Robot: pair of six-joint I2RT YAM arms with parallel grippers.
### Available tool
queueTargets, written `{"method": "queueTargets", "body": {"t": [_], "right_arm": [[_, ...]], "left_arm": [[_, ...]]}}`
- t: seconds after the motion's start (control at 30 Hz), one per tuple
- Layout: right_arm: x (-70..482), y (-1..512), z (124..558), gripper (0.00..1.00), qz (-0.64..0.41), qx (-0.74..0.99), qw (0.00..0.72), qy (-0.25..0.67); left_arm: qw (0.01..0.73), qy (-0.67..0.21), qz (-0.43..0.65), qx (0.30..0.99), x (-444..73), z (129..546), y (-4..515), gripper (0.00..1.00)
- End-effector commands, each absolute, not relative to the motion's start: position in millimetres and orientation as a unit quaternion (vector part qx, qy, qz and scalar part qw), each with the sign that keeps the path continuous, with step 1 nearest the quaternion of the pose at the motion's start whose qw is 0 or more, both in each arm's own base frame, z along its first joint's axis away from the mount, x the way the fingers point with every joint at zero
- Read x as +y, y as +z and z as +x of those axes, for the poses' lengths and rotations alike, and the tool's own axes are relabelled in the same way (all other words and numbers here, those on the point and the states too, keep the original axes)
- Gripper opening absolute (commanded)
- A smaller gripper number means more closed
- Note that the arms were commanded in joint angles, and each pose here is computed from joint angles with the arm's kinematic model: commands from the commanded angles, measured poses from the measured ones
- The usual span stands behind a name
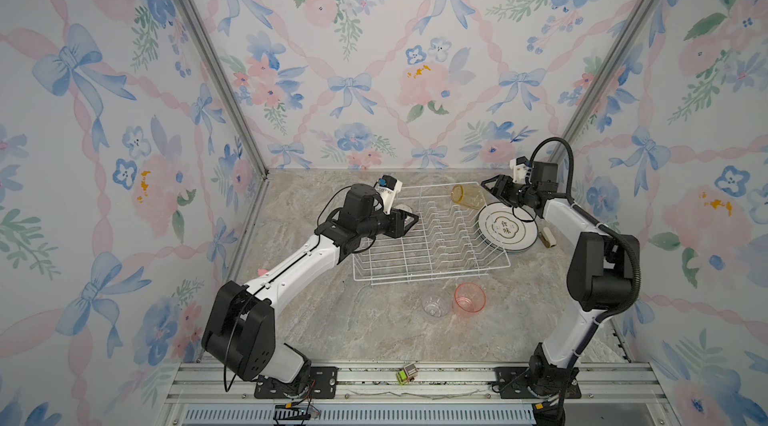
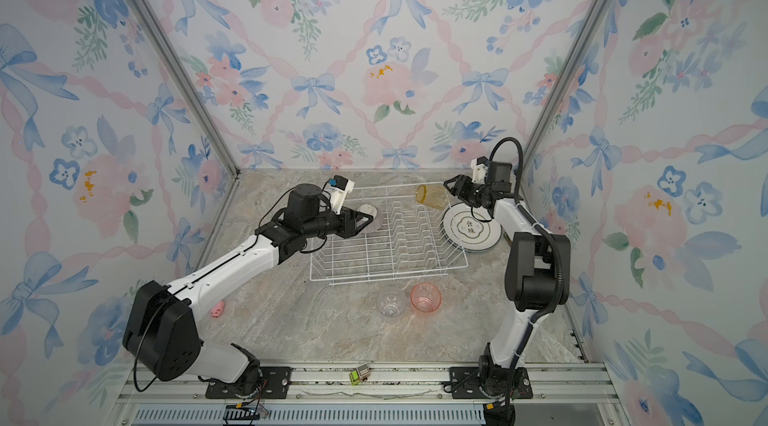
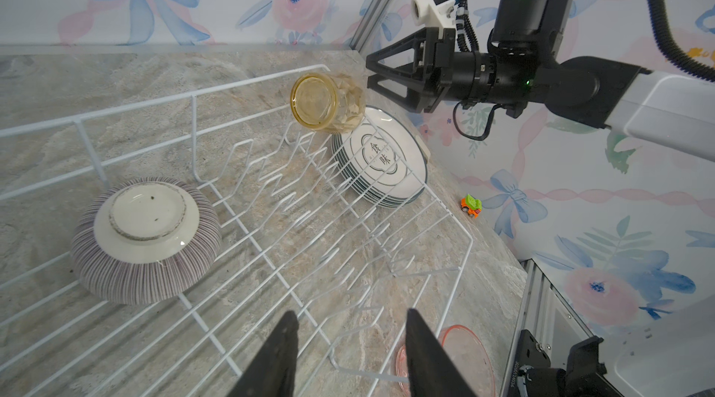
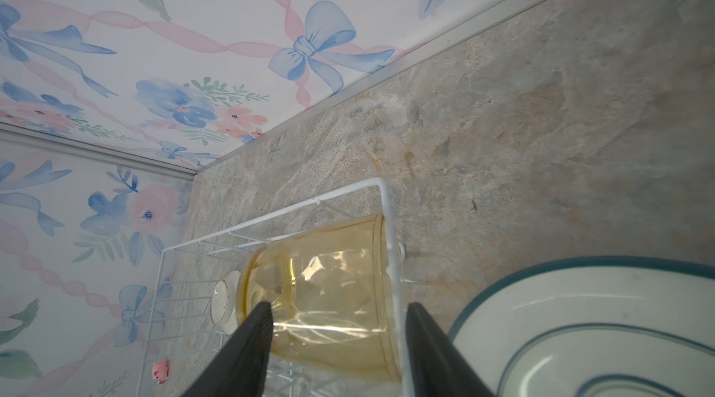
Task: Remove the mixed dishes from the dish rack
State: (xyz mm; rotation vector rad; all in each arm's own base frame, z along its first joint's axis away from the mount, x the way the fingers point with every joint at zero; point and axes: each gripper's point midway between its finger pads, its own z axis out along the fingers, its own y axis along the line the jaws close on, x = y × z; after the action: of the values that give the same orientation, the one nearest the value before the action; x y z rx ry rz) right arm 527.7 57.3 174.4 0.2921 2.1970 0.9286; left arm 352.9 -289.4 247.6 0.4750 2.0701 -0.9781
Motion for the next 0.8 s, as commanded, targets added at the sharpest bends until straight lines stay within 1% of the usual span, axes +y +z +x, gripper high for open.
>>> {"method": "queueTargets", "body": {"t": [0.0, 0.33, 0.77], "right_arm": [[60, 180, 537, 0.57, 0.11, 0.836, 0.364, 0.397], [69, 186, 539, 0.55, 0.098, 0.814, 0.368, 0.438], [64, 174, 536, 0.55, 0.111, 0.827, 0.361, 0.417]], "left_arm": [[0.396, -0.374, 0.193, 0.816, -289, 358, 249, 0.45], [0.395, -0.373, 0.192, 0.817, -289, 360, 248, 0.45], [0.398, -0.371, 0.189, 0.818, -284, 358, 248, 0.45]]}}
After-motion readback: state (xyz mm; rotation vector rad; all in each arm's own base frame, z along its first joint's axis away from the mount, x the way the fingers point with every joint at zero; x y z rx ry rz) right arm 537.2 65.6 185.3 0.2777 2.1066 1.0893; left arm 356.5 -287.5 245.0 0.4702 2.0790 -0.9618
